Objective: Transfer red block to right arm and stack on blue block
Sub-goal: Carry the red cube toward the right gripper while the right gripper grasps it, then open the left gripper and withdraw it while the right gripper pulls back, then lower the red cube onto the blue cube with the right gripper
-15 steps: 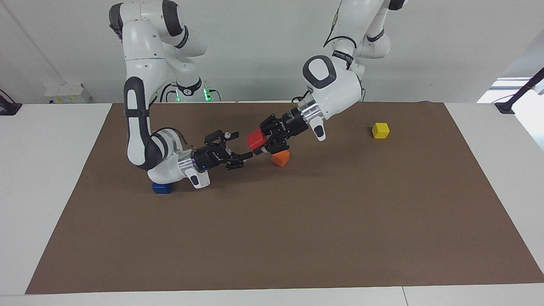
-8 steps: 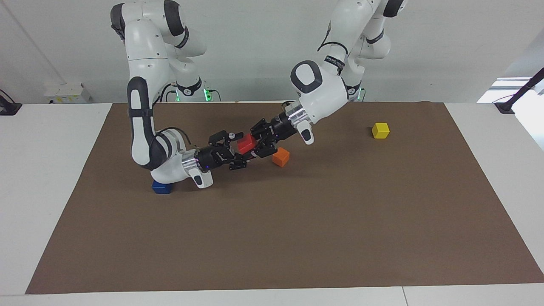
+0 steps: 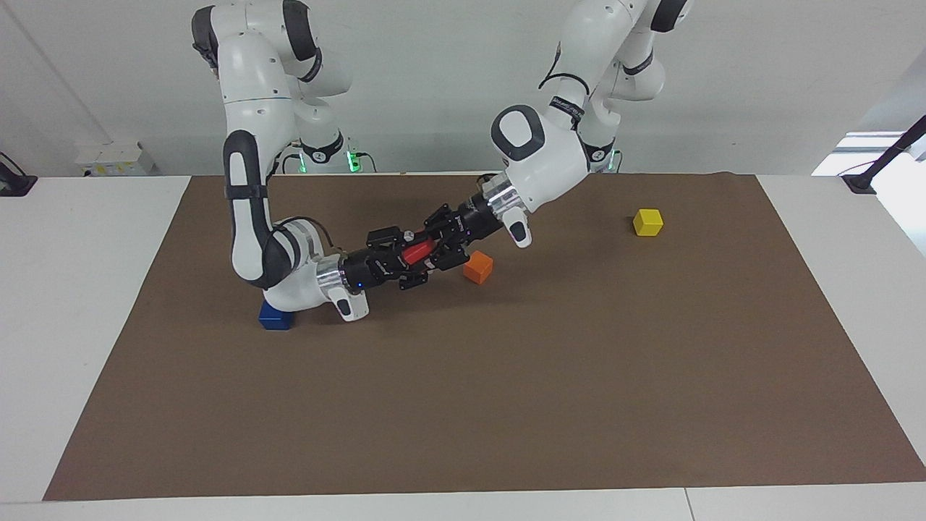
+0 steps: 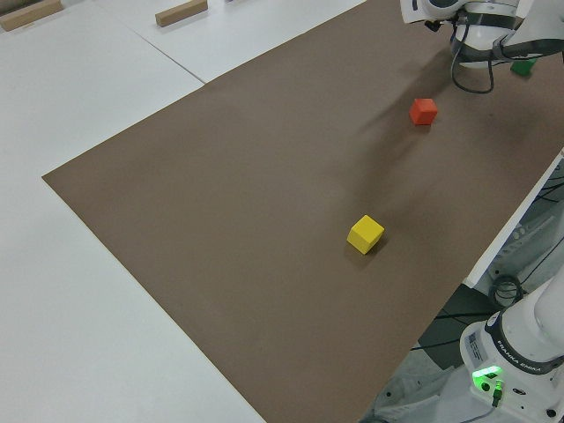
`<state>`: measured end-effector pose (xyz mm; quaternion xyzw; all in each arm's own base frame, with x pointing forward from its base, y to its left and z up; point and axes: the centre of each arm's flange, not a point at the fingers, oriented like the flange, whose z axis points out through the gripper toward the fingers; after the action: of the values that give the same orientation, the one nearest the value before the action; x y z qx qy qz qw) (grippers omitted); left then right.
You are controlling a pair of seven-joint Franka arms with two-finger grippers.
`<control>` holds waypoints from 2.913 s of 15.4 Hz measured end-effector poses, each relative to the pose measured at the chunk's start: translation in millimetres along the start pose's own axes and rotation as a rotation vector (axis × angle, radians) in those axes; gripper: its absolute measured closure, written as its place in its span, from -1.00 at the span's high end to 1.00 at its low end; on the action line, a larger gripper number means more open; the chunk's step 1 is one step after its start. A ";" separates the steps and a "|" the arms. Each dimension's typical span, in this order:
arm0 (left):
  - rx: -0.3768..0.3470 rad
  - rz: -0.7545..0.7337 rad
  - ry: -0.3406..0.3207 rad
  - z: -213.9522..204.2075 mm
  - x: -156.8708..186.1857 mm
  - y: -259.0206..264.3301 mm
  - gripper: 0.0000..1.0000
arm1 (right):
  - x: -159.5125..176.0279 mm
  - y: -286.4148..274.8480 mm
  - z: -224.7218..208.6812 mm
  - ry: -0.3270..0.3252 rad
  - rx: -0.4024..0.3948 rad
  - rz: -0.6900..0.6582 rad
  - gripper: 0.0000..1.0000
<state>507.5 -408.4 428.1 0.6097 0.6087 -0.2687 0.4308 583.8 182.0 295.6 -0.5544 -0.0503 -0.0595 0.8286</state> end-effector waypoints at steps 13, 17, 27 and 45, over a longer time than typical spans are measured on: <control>0.000 -0.018 -0.012 -12.8 9.8 17.6 1.00 | -0.4 2.0 -2.8 0.022 -0.039 0.000 0.15; 0.027 0.000 0.001 -40.8 33.8 48.5 1.00 | 5.9 -7.5 -2.0 0.046 -0.071 -0.006 0.15; 0.226 0.336 0.156 -181.5 148.3 126.4 1.00 | 39.2 -76.7 -6.2 0.174 -0.334 0.099 0.15; 0.862 1.017 0.595 -355.6 79.7 103.9 1.00 | 74.6 -195.2 -139.0 -0.013 -1.593 0.203 0.15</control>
<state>547.7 -52.9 553.1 0.9797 0.1817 -0.0741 0.0404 629.8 -23.6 432.0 -0.9813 0.0534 0.0014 0.1849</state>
